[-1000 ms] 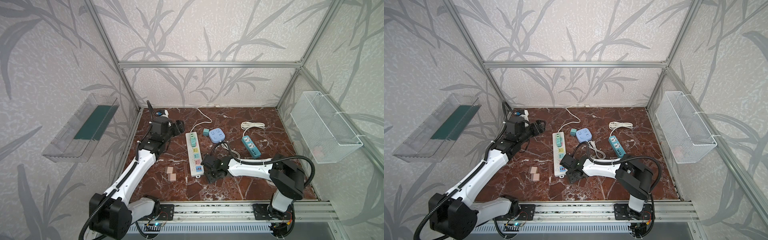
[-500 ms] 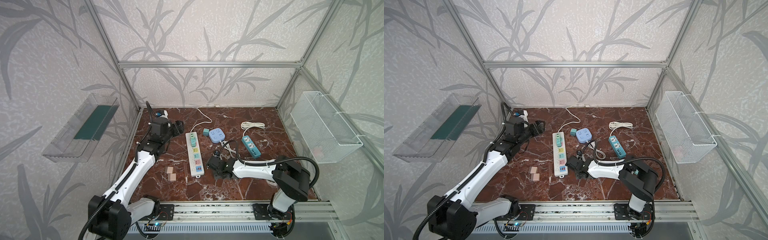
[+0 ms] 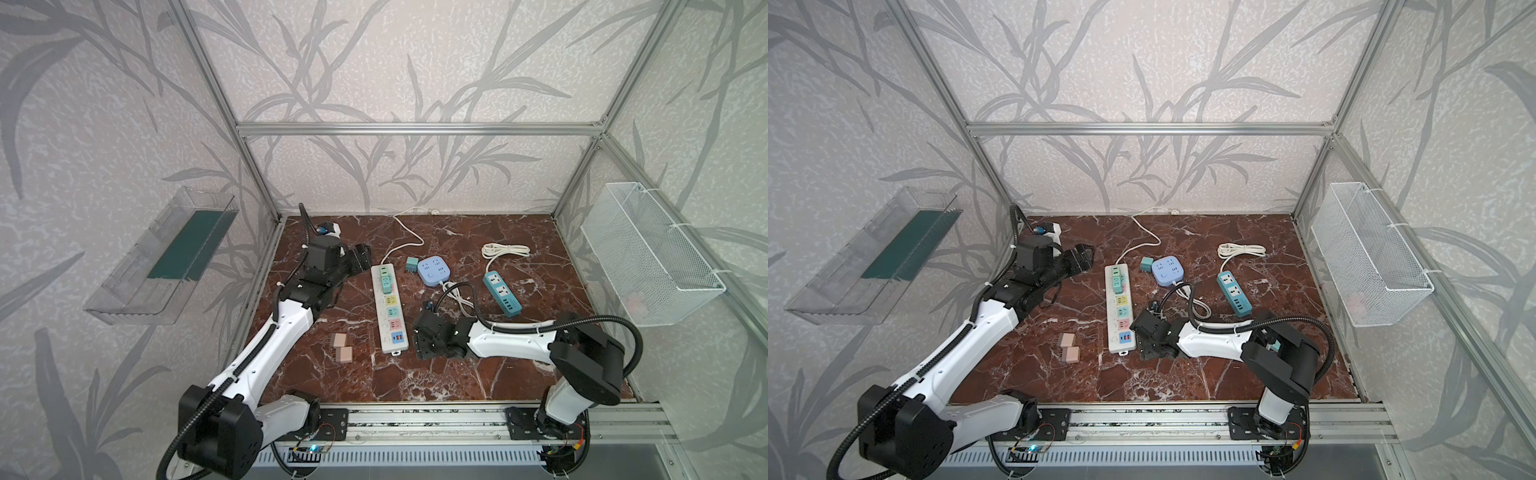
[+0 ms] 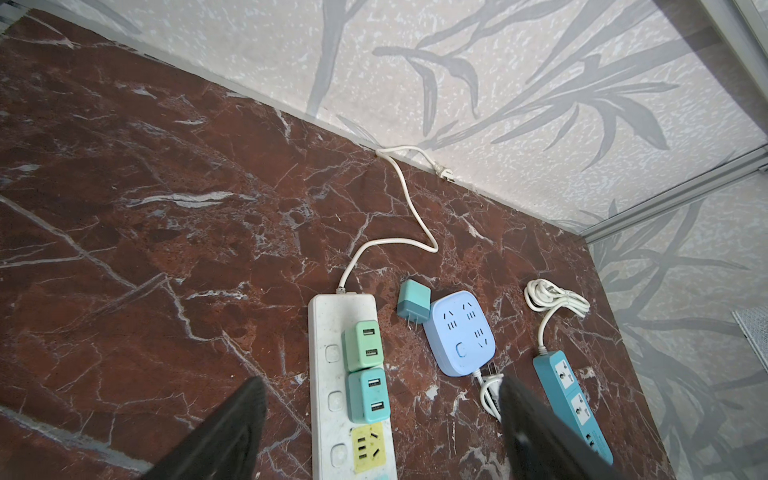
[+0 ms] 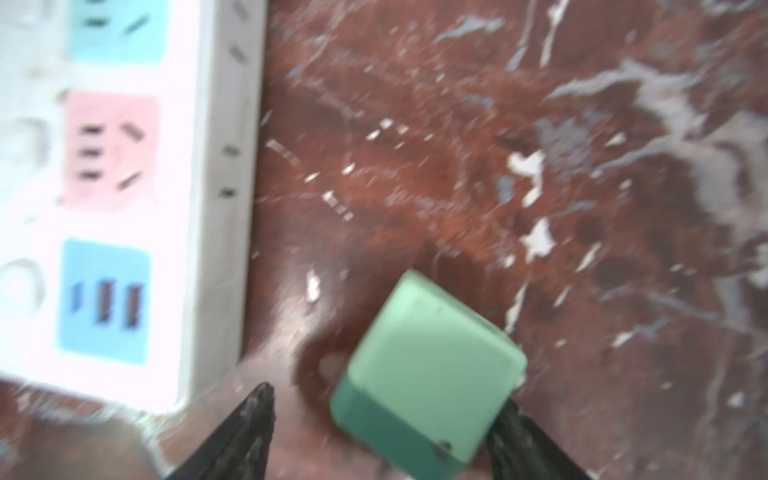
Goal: Insert the plug
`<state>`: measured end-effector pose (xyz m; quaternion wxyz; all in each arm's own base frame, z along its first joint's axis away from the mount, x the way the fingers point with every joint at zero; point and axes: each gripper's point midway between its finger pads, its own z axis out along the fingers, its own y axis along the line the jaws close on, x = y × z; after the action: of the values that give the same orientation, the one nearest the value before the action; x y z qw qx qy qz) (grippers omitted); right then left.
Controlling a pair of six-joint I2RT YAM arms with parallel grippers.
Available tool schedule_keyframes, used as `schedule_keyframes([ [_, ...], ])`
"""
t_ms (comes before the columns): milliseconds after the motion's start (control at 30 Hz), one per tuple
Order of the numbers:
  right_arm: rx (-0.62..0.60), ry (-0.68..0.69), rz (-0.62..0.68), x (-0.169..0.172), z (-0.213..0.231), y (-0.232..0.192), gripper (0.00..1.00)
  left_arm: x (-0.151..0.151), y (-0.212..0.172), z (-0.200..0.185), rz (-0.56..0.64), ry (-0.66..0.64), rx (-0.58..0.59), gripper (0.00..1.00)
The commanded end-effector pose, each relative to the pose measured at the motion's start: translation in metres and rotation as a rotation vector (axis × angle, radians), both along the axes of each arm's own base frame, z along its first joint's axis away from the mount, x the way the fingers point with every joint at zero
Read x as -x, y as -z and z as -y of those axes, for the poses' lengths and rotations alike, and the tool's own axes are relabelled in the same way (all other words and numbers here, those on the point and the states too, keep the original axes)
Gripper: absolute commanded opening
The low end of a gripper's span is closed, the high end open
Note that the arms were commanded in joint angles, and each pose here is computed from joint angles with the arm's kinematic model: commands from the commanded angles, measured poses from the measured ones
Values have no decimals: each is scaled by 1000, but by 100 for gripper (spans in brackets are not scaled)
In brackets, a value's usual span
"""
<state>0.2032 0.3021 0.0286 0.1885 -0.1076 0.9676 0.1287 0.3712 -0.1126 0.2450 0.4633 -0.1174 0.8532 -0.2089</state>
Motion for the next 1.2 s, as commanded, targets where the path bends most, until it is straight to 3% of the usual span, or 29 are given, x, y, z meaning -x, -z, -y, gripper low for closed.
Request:
schedule_keyframes([
  [0,-116,7,-25,9,-6,-23,78,3,-5,7,-2,23,-47,87],
  [67,-149,0,-10,7,-3,-36,78,8,-3,16,-18,61,-71,85],
  [167,-102,58,53,-10,35,-53,78,20,3,36,-67,150,-144,82],
  [367,50,130,252,-39,130,-77,73,68,26,108,-149,484,-416,81],
  [533,-53,255,217,-44,180,-82,74,109,66,158,-231,734,-614,80],
  [833,-29,330,254,-48,210,-90,76,148,152,197,-551,876,-732,77],
  [1167,-43,306,262,-52,207,-88,76,152,204,212,-627,898,-735,77],
])
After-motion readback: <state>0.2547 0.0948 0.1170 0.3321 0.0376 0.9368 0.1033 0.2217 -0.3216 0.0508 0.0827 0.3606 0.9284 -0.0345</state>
